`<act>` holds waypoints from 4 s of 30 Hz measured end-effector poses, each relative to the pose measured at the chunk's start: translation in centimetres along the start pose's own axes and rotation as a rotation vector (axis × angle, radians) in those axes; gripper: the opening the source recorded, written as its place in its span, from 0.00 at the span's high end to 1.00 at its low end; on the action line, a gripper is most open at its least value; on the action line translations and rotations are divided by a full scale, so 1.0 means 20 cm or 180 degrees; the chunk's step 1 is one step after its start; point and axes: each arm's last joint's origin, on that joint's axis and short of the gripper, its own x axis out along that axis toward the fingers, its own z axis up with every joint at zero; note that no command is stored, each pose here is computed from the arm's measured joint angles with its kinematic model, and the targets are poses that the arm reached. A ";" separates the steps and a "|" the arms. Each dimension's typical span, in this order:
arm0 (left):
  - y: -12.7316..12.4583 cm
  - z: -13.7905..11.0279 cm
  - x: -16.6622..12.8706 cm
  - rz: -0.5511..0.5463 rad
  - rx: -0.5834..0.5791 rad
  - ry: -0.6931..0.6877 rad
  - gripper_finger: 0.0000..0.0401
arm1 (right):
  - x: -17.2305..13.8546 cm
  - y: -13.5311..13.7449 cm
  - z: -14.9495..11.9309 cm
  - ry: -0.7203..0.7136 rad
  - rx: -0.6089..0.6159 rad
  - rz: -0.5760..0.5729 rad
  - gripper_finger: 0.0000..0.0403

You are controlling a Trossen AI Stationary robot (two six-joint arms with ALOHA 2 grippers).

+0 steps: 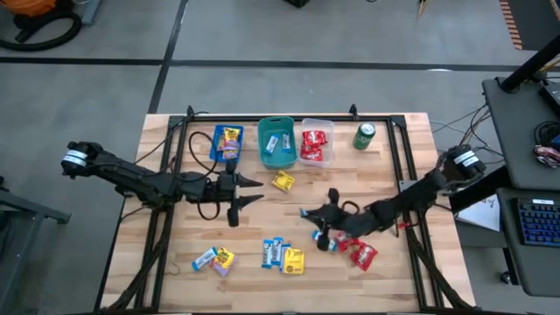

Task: Sort candy
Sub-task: Put the white chocolate bar into the green bin

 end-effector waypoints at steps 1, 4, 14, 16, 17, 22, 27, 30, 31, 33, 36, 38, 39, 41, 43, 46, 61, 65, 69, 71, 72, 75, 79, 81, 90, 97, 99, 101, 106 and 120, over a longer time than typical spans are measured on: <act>0.00 0.00 0.00 -0.0079 -0.0008 -0.0007 0.64 | -0.02 -0.02 0.00 -0.0235 0.0010 0.0039 0.97; -0.01 0.01 0.00 -0.0264 -0.0024 -0.0056 0.64 | -0.07 -0.07 0.02 -0.0818 0.0081 0.0079 0.97; -0.02 -0.02 0.04 -0.0254 0.0059 -0.0032 0.64 | -0.09 -0.10 0.02 -0.1018 0.0058 0.0100 0.97; -0.02 -0.03 0.05 -0.0252 0.0102 -0.0026 0.64 | -0.08 -0.09 0.03 -0.1042 0.0045 0.0098 0.97; -0.03 -0.04 0.06 -0.0252 0.0120 -0.0034 0.64 | -0.08 -0.09 0.04 -0.1060 0.0035 0.0095 0.97; -0.03 -0.06 0.08 -0.0234 0.0296 -0.0094 0.64 | -0.05 -0.10 0.08 -0.1119 -0.0025 0.0056 0.97; 0.02 -0.03 0.10 -0.0113 0.0526 -0.0145 0.64 | 0.03 -0.17 0.13 -0.1128 -0.0159 0.0215 0.97; 0.06 -0.01 0.10 -0.0003 0.0615 -0.0171 0.64 | 0.09 -0.26 0.16 -0.1184 -0.0233 0.0312 0.97; 0.07 -0.01 0.10 0.0034 0.0603 -0.0171 0.64 | 0.10 -0.30 0.17 -0.1197 -0.0249 0.0340 0.97; 0.09 -0.01 0.10 0.0084 0.0542 -0.0156 0.64 | 0.13 -0.37 0.19 -0.1205 -0.0258 0.0370 0.97; 0.10 -0.03 0.09 0.0092 0.0486 -0.0006 0.64 | 0.16 -0.49 0.21 -0.1231 -0.0201 0.0245 0.97; 0.10 -0.04 0.09 0.0089 0.0449 0.0096 0.64 | 0.18 -0.56 0.22 -0.1252 -0.0179 0.0066 0.97; 0.10 -0.05 0.09 0.0089 0.0410 0.0128 0.64 | 0.18 -0.59 0.23 -0.1262 -0.0171 -0.0027 0.97; 0.10 -0.06 0.09 0.0091 0.0337 0.0177 0.64 | 0.18 -0.67 0.25 -0.1268 -0.0134 -0.0200 0.97; 0.10 -0.06 0.09 0.0104 0.0290 0.0217 0.64 | 0.18 -0.76 0.26 -0.1191 0.0019 -0.0343 0.97; 0.11 -0.06 0.09 0.0138 0.0240 0.0200 0.64 | 0.19 -0.87 0.25 -0.1002 0.0394 0.0061 0.97; 0.08 -0.12 0.25 -0.0521 0.0072 -0.0505 0.51 | 0.15 -0.52 0.32 -0.1257 -0.0067 0.1978 0.97; 0.05 -0.16 0.34 -0.0843 0.0091 -0.0602 0.48 | 0.15 -0.46 0.35 -0.1385 -0.0213 0.1942 0.97; 0.03 -0.17 0.44 -0.0894 0.0016 -0.0594 0.48 | 0.16 -0.45 0.35 -0.1307 -0.0269 0.1896 0.97; 0.02 -0.17 0.48 -0.0937 0.0017 -0.0564 0.48 | 0.17 -0.45 0.35 -0.1254 -0.0308 0.1882 0.97; 0.01 -0.18 0.50 -0.1006 0.0025 -0.0552 0.48 | 0.17 -0.45 0.35 -0.1222 -0.0346 0.1861 0.97; 0.01 -0.17 0.52 -0.1087 0.0033 -0.0561 0.50 | 0.18 -0.45 0.35 -0.1178 -0.0380 0.1844 0.97; 0.03 -0.18 0.51 -0.0964 0.0024 -0.0530 0.60 | 0.18 -0.45 0.35 -0.1159 -0.0382 0.1827 0.97; 0.04 -0.18 0.50 -0.0826 -0.0008 -0.0527 0.68 | 0.18 -0.45 0.34 -0.1146 -0.0331 0.1737 0.95; 0.12 -0.18 0.50 -0.0588 -0.0125 -0.0268 0.95 | 0.18 -0.47 0.34 -0.0925 0.0059 0.1302 0.71; 0.22 -0.11 0.42 -0.0337 0.0016 0.0239 0.99 | 0.11 -0.53 0.36 -0.0456 0.0515 0.0495 0.57; 0.27 -0.09 0.38 -0.0151 0.0050 0.0390 0.99 | 0.07 -0.54 0.37 -0.0351 0.0681 0.0255 0.55; 0.33 -0.05 0.34 0.0103 0.0108 0.0475 0.99 | 0.05 -0.56 0.36 -0.0228 0.0832 0.0042 0.54; 0.53 0.00 0.26 0.0621 0.0168 0.0534 0.99 | 0.02 -0.58 0.33 0.0013 0.1189 -0.0282 0.55; 0.94 -0.03 0.51 0.0970 0.0066 0.1295 0.99 | 0.04 -0.59 0.22 0.0572 0.1435 -0.0494 0.58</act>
